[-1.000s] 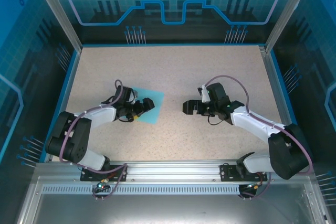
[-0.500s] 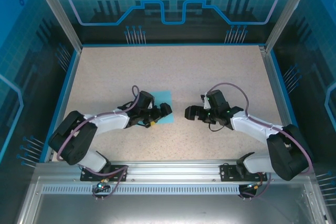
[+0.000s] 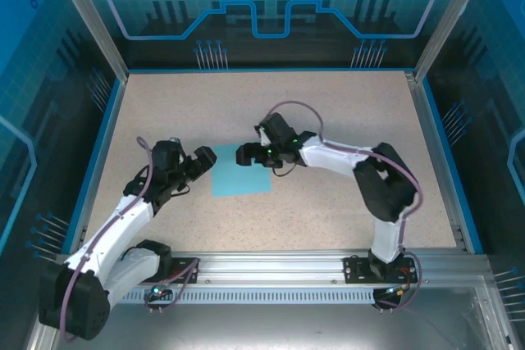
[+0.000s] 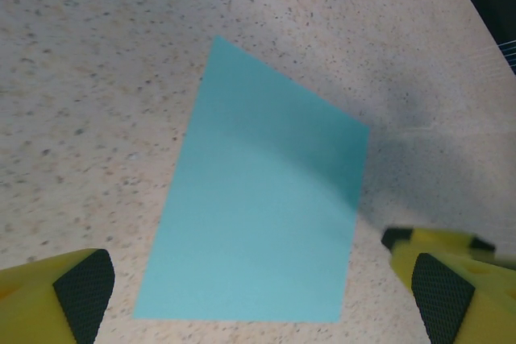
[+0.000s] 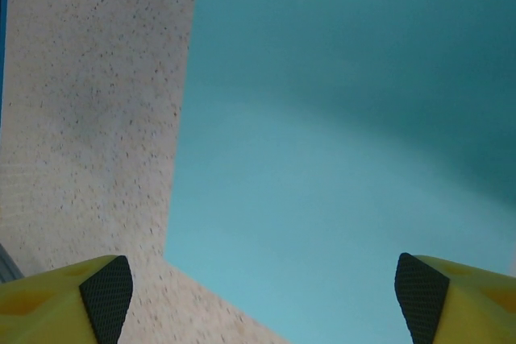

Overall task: Fold a paper plane with a square sheet of paper (pick it up from the middle)
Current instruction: Move the square sheet of paper to the center of the table.

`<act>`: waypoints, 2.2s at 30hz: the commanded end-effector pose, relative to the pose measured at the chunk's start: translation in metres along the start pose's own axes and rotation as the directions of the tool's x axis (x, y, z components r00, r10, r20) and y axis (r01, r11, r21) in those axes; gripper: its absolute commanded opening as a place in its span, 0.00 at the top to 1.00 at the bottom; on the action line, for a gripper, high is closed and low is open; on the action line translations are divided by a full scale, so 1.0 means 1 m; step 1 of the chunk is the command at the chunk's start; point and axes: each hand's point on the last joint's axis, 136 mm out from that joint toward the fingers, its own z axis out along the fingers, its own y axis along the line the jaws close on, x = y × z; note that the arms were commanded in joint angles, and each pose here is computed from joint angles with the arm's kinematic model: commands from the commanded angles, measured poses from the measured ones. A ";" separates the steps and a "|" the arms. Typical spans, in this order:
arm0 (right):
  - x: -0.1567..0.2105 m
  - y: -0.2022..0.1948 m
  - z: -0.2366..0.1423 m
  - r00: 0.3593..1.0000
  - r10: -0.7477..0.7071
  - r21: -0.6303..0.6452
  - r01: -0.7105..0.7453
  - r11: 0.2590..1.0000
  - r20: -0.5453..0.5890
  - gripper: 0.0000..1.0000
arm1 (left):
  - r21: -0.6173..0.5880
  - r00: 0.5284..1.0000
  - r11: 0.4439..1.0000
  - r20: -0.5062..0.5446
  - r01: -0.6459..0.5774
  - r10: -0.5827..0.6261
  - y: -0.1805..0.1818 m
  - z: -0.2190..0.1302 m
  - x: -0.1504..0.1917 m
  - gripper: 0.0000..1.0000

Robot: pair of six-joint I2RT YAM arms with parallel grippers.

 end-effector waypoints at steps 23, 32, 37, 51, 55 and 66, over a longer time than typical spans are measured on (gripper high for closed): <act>0.056 -0.144 -0.010 0.962 0.258 0.305 -0.219 0.927 -0.091 0.09 | 0.084 0.996 0.994 -0.053 -0.071 0.076 -0.001 0.010 0.015 0.02; 0.030 -0.098 -0.028 0.989 0.113 0.191 -0.093 0.977 -0.094 0.06 | 0.054 0.984 0.984 -0.049 -0.169 0.172 -0.009 -0.005 0.006 0.02; 0.042 -0.062 -0.019 0.991 0.030 0.191 -0.004 0.982 -0.132 0.06 | 0.034 0.975 0.977 -0.068 -0.210 0.212 -0.007 -0.014 0.008 0.02; 0.086 -0.113 -0.001 0.969 0.084 0.338 0.000 0.941 -0.234 0.07 | 0.042 0.960 0.968 -0.123 -0.248 0.251 -0.009 -0.001 0.013 0.01; 0.074 -0.123 -0.015 0.973 0.075 0.351 0.006 0.936 -0.217 0.07 | 0.075 0.957 0.967 -0.143 -0.243 0.251 -0.018 0.006 0.012 0.01; 0.032 -0.082 -0.056 0.980 -0.097 0.401 0.160 0.902 -0.172 0.05 | 0.117 0.950 0.964 -0.176 -0.238 0.256 -0.031 0.018 0.011 0.01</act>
